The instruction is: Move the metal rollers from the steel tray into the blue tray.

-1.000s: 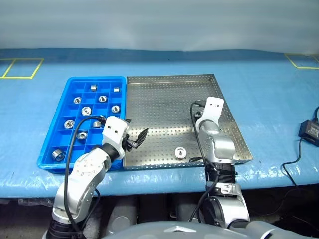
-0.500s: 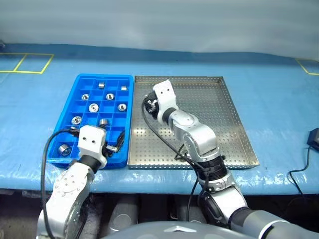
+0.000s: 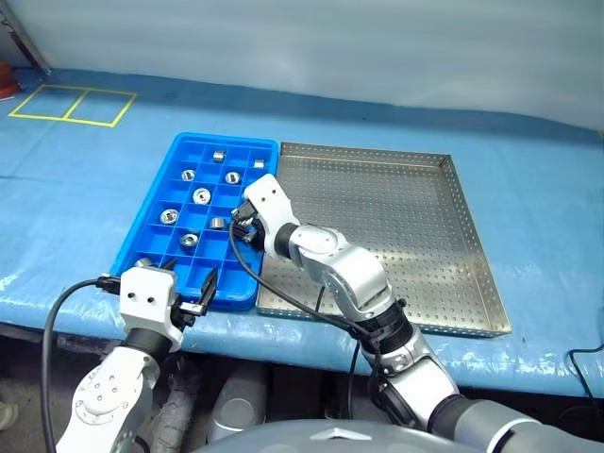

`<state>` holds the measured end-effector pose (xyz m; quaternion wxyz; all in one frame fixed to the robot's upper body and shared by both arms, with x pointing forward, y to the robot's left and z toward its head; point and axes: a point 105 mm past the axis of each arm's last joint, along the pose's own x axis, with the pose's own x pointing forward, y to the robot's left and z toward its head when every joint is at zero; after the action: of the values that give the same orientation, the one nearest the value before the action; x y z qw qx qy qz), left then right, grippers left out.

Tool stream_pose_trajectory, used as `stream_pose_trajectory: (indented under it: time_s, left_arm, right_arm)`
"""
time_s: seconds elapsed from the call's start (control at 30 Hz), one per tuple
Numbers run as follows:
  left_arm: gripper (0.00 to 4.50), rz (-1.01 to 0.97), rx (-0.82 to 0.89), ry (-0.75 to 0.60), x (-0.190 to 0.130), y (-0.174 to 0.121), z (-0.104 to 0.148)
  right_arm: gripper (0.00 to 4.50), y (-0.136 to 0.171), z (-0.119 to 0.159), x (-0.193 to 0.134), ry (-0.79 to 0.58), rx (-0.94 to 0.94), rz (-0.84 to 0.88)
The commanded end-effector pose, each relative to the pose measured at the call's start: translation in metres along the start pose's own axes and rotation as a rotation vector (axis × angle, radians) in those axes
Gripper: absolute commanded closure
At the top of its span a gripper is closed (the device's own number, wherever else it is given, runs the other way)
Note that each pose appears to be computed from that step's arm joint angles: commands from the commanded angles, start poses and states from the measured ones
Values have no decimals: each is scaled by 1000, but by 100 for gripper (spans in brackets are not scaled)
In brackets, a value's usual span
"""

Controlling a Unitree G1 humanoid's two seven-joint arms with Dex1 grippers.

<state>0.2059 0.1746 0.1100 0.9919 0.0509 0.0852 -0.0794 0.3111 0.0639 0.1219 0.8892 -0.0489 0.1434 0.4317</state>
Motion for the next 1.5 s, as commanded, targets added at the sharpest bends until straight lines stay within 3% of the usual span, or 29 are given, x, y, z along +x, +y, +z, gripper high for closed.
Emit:
stream_pose_trajectory:
  time_s: [0.03, 0.2, 0.47, 0.63, 0.93, 1.13, 1.33, 1.5]
  left_arm:
    - [77, -25, 7, -70, -2, -6, 16]
    - [77, -42, 4, -68, 0, -8, 16]
    - [77, -92, 7, -75, 8, -14, 18]
    - [77, -160, 17, -79, 16, -22, 20]
    - [77, -316, 35, -64, 31, -41, 18]
    - [77, -403, 38, -60, 40, -54, 17]
    - [77, -456, 42, -57, 43, -63, 15]
    - [77, -463, 32, -58, 44, -66, 14]
  right_arm:
    - [273, 2, 1, -1, -11, -5, 13]
    - [273, -7, -10, -3, 28, 14, -8]
    - [2, -15, -11, -15, 22, 15, -48]
    - [2, -46, -3, -44, 2, 18, -199]
    - [2, -81, -24, -114, 146, 57, -420]
    - [2, -78, -48, -142, 240, 155, -458]
    - [2, -52, -77, -147, 277, 253, -384]
    - [2, -48, -96, -151, 335, 300, -398]
